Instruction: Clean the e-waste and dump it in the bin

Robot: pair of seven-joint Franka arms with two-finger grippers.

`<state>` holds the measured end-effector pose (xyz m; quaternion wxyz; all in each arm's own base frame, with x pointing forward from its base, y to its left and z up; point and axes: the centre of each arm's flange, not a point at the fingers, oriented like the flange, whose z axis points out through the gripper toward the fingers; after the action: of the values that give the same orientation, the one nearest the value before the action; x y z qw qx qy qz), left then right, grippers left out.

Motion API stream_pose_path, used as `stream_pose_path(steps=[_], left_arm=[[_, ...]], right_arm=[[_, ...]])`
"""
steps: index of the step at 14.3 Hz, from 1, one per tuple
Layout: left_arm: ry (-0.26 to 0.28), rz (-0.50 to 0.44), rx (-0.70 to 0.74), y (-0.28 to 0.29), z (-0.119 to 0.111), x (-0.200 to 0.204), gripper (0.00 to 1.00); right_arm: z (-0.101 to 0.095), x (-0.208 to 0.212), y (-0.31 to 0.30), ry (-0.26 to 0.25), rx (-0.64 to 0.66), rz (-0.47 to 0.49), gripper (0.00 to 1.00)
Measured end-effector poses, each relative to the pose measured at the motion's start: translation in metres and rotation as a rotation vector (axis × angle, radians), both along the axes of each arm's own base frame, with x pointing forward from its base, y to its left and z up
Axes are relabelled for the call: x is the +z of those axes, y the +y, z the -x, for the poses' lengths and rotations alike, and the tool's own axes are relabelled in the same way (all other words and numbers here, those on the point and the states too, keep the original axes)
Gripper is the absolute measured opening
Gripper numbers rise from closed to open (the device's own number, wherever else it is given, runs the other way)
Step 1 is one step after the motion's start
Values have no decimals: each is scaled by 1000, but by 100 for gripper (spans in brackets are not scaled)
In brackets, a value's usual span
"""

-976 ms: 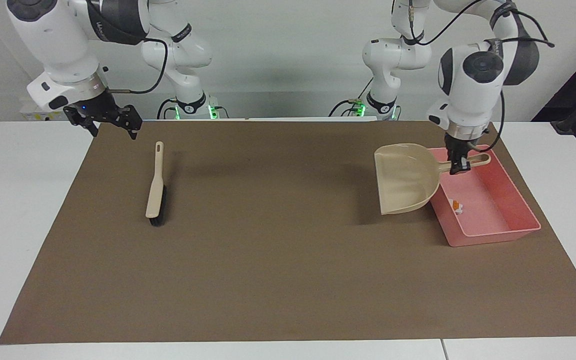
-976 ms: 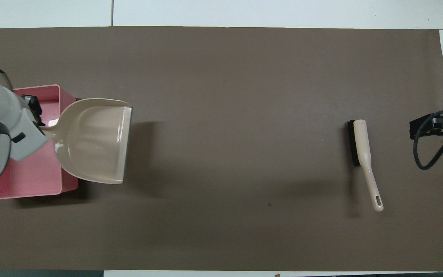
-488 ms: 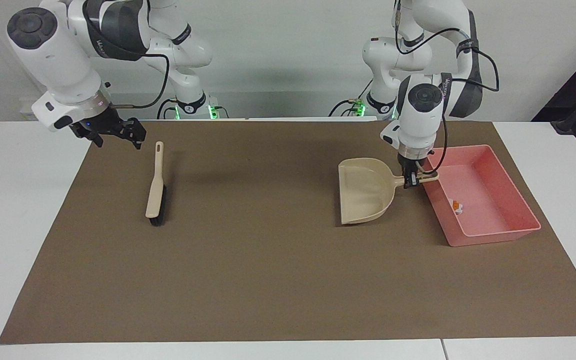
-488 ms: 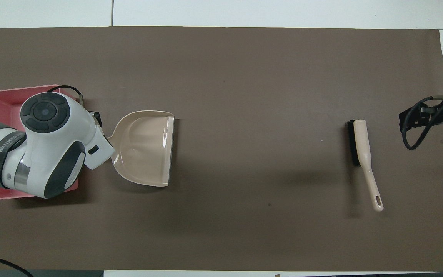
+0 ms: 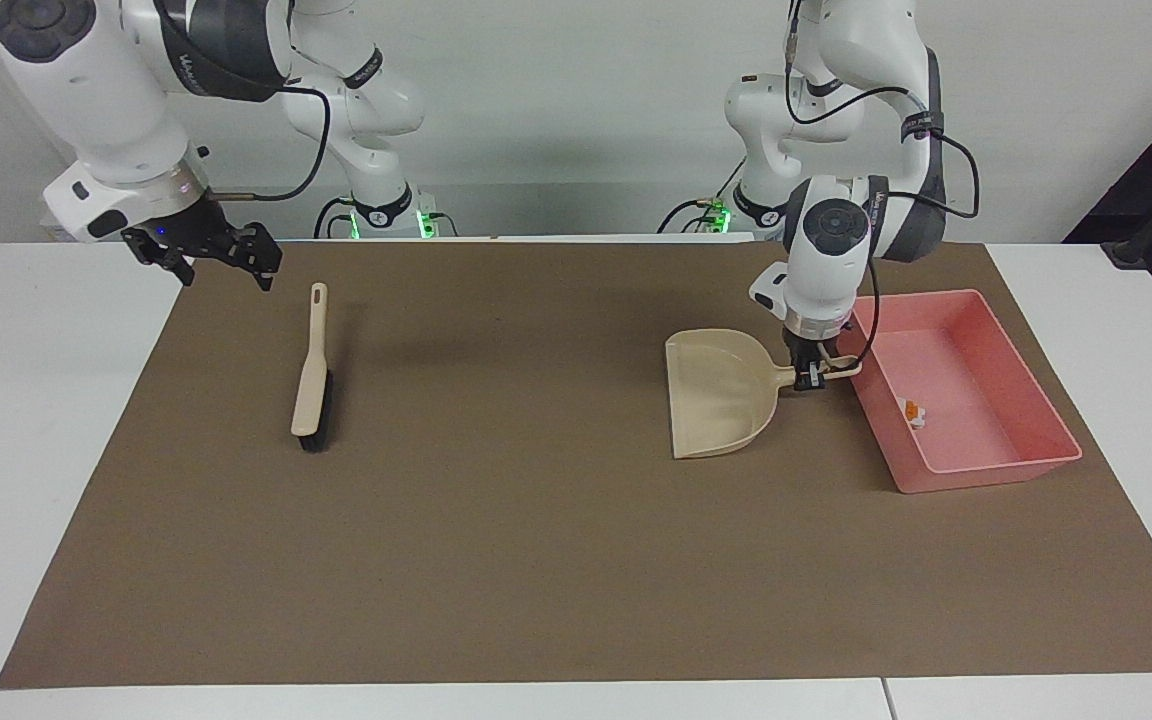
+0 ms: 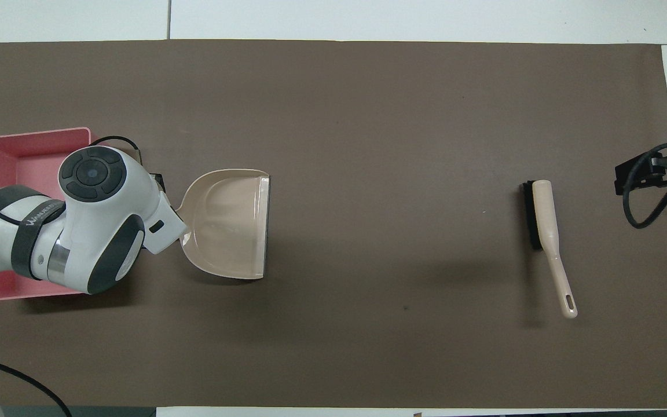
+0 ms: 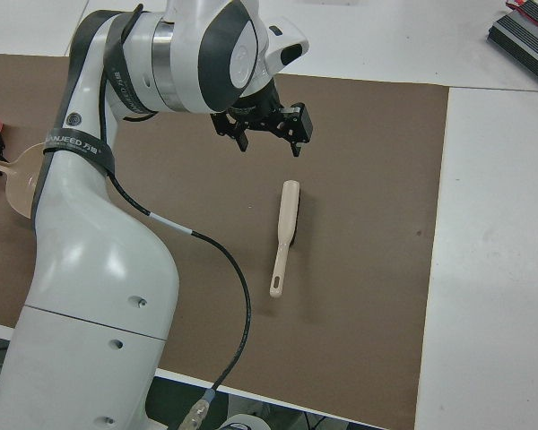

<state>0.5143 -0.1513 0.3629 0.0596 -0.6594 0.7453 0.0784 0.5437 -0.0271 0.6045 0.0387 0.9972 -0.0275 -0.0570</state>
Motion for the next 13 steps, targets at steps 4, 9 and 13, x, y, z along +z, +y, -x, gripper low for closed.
stream_pose_path(steps=[4, 9, 13], left_arm=[[-3, 3, -21, -11, 4, -1, 41], [-41, 14, -31, -25, 6, 23, 95], [-57, -5, 161, 7, 17, 72, 98]], right_arm=[[0, 7, -1, -29, 0, 2, 99], [-1, 7, -2, -32, -1, 2, 99], [-1, 7, -1, -31, 0, 1, 99]])
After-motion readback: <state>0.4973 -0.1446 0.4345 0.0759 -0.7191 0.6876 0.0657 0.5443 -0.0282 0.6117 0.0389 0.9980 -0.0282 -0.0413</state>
